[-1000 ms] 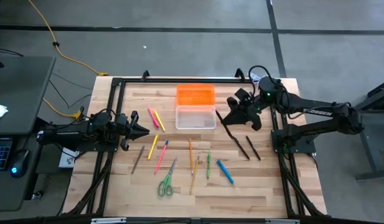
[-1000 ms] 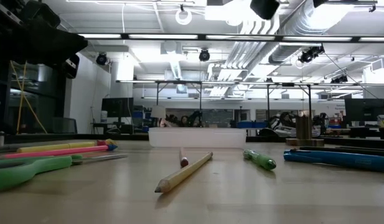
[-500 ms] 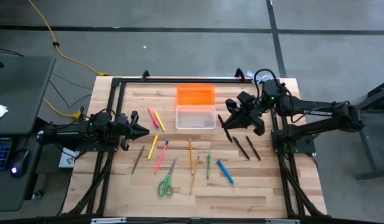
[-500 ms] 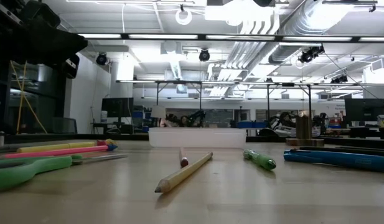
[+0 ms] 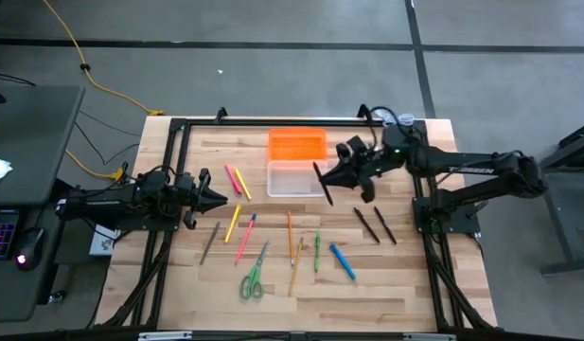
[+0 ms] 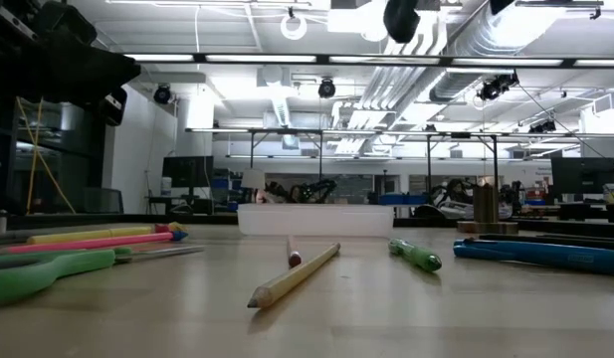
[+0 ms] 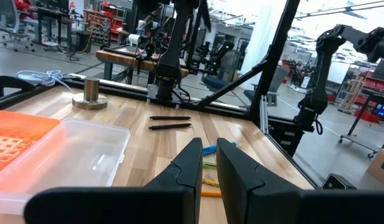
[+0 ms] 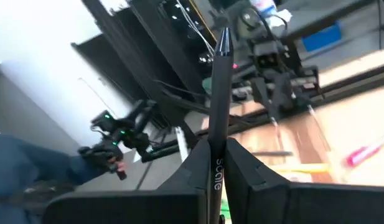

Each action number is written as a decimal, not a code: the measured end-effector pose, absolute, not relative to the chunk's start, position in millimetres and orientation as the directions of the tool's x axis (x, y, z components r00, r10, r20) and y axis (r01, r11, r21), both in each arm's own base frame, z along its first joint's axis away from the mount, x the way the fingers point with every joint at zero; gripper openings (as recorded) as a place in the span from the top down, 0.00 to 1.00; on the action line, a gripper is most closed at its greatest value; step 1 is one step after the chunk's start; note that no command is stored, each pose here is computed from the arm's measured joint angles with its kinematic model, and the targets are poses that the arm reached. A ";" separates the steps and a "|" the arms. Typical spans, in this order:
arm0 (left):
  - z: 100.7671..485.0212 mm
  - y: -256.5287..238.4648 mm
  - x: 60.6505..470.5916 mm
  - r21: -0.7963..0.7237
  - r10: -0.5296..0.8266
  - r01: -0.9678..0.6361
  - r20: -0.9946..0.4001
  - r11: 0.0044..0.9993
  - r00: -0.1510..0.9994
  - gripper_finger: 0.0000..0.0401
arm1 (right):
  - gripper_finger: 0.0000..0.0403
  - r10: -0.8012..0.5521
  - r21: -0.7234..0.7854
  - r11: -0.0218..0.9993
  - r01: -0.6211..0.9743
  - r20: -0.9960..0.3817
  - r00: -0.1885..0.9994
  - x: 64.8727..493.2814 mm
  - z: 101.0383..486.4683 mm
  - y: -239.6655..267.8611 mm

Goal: Pick & place school supplies into a supply box
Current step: Put the black pen into the transparent supply box

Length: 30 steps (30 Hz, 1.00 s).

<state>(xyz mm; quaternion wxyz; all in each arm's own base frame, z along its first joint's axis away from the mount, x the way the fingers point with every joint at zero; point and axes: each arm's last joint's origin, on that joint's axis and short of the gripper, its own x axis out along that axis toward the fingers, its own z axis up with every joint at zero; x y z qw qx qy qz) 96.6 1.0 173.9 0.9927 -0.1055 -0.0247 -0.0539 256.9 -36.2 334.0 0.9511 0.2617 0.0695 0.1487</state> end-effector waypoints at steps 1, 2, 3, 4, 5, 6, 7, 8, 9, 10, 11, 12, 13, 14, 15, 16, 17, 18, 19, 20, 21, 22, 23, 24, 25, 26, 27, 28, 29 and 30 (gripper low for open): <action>173.9 1.0 96.6 -0.207 -0.102 0.112 0.060 0.972 0.993 0.81 | 0.97 0.314 0.520 0.821 -0.236 -0.066 0.947 260.0 330.8 -36.9; 173.9 1.0 96.6 -0.207 -0.102 0.112 0.060 0.972 0.993 0.81 | 0.97 0.306 0.516 0.827 -0.223 -0.080 0.949 263.4 327.0 -37.9; 173.9 1.0 96.6 -0.207 -0.102 0.112 0.060 0.972 0.993 0.81 | 0.98 0.300 0.512 0.832 -0.214 -0.091 0.950 266.1 324.0 -38.6; 173.8 1.0 96.6 -0.207 -0.102 0.113 0.060 0.972 0.993 0.81 | 0.98 0.288 0.510 0.837 -0.198 -0.103 0.952 268.9 320.8 -39.5; 173.8 1.0 96.6 -0.207 -0.102 0.113 0.060 0.972 0.993 0.81 | 0.98 0.275 0.504 0.844 -0.183 -0.115 0.955 271.7 317.6 -40.4; 173.9 1.0 96.6 -0.207 -0.103 0.113 0.060 0.972 0.993 0.81 | 0.98 0.268 0.497 0.850 -0.174 -0.123 0.956 273.7 315.3 -41.0; 173.8 1.0 96.6 -0.207 -0.103 0.113 0.060 0.972 0.993 0.81 | 0.98 0.260 0.488 0.857 -0.165 -0.133 0.956 276.0 312.5 -41.6; 173.9 1.0 96.6 -0.207 -0.103 0.113 0.060 0.972 0.993 0.81 | 0.98 0.250 0.482 0.863 -0.153 -0.142 0.958 278.0 310.0 -42.3; 174.0 1.0 96.6 -0.207 -0.103 0.113 0.060 0.972 0.993 0.81 | 0.98 0.239 0.480 0.866 -0.141 -0.151 0.959 279.8 307.7 -43.0; 173.8 1.0 96.6 -0.207 -0.103 0.114 0.060 0.972 0.993 0.81 | 0.98 0.228 0.480 0.868 -0.127 -0.158 0.961 281.3 305.8 -43.6; 173.8 1.0 96.6 -0.207 -0.103 0.114 0.060 0.972 0.993 0.81 | 0.98 0.214 0.475 0.873 -0.113 -0.164 0.963 282.5 304.3 -44.2; 173.9 1.0 96.5 -0.207 -0.103 0.114 0.060 0.972 0.993 0.81 | 0.97 0.205 0.463 0.880 -0.106 -0.169 0.964 283.6 302.9 -44.7; 173.9 1.0 96.5 -0.207 -0.104 0.114 0.060 0.972 0.993 0.81 | 0.97 0.196 0.453 0.886 -0.099 -0.173 0.965 284.2 302.1 -45.1; 173.8 1.0 96.6 -0.207 -0.104 0.114 0.060 0.972 0.993 0.81 | 0.97 0.186 0.446 0.890 -0.090 -0.174 0.967 284.5 301.8 -45.4; 173.9 1.0 96.5 -0.207 -0.104 0.114 0.060 0.972 0.993 0.81 | 0.97 0.173 0.438 0.895 -0.079 -0.177 0.969 285.2 301.0 -45.9; 173.9 1.0 96.5 -0.207 -0.104 0.114 0.060 0.972 0.993 0.81 | 0.97 0.158 0.429 0.901 -0.068 -0.179 0.971 285.3 300.8 -46.4; 173.8 1.0 96.6 -0.207 -0.104 0.114 0.060 0.972 0.993 0.81 | 0.98 0.152 0.422 0.904 -0.064 -0.179 0.972 285.4 300.7 -46.5; 173.9 1.0 96.5 -0.207 -0.104 0.114 0.060 0.972 0.993 0.81 | 0.98 0.148 0.417 0.907 -0.061 -0.180 0.972 285.5 300.6 -46.7; 173.9 1.0 96.5 -0.207 -0.104 0.115 0.060 0.972 0.993 0.81 | 0.98 0.143 0.411 0.910 -0.058 -0.180 0.973 285.5 300.6 -46.8; 173.8 1.0 96.6 -0.207 -0.104 0.114 0.060 0.972 0.993 0.81 | 0.98 0.137 0.405 0.913 -0.053 -0.181 0.974 285.6 300.9 -47.0; 173.9 1.0 96.5 -0.207 -0.104 0.115 0.060 0.972 0.993 0.81 | 0.98 0.136 0.400 0.915 -0.053 -0.182 0.974 285.9 302.7 -47.1; 173.9 0.9 96.5 -0.207 -0.105 0.115 0.060 0.972 0.993 0.81 | 0.98 0.134 0.391 0.919 -0.054 -0.181 0.974 286.4 306.1 -47.3; 173.8 1.0 96.6 -0.207 -0.104 0.115 0.060 0.972 0.993 0.81 | 0.98 0.128 0.374 0.926 -0.052 -0.182 0.975 287.1 311.1 -47.6; 173.8 1.0 96.6 -0.207 -0.105 0.115 0.060 0.972 0.993 0.81 | 0.98 0.116 0.353 0.935 -0.044 -0.187 0.975 287.6 316.1 -48.0; 173.9 1.0 96.5 -0.207 -0.104 0.115 0.060 0.972 0.993 0.81 | 0.98 0.100 0.331 0.943 -0.030 -0.196 0.975 288.0 321.9 -48.5; 173.8 0.9 96.6 -0.207 -0.105 0.115 0.060 0.972 0.993 0.81 | 0.98 0.090 0.309 0.951 -0.022 -0.209 0.974 288.1 328.2 -48.9; 173.8 1.0 96.6 -0.207 -0.105 0.115 0.060 0.972 0.993 0.81 | 0.98 0.079 0.286 0.958 -0.012 -0.225 0.971 287.9 334.1 -49.2; 173.9 0.9 96.5 -0.207 -0.105 0.116 0.060 0.972 0.993 0.81 | 0.98 0.065 0.264 0.965 0.003 -0.247 0.967 288.0 339.5 -49.6; 173.8 0.9 96.6 -0.206 -0.107 0.117 0.060 0.971 0.992 0.81 | 0.98 0.049 0.245 0.969 0.019 -0.269 0.962 288.4 344.7 -50.2; 173.8 0.8 96.5 -0.207 -0.109 0.119 0.060 0.971 0.992 0.81 | 0.98 0.041 0.229 0.973 0.028 -0.290 0.956 289.1 349.6 -50.6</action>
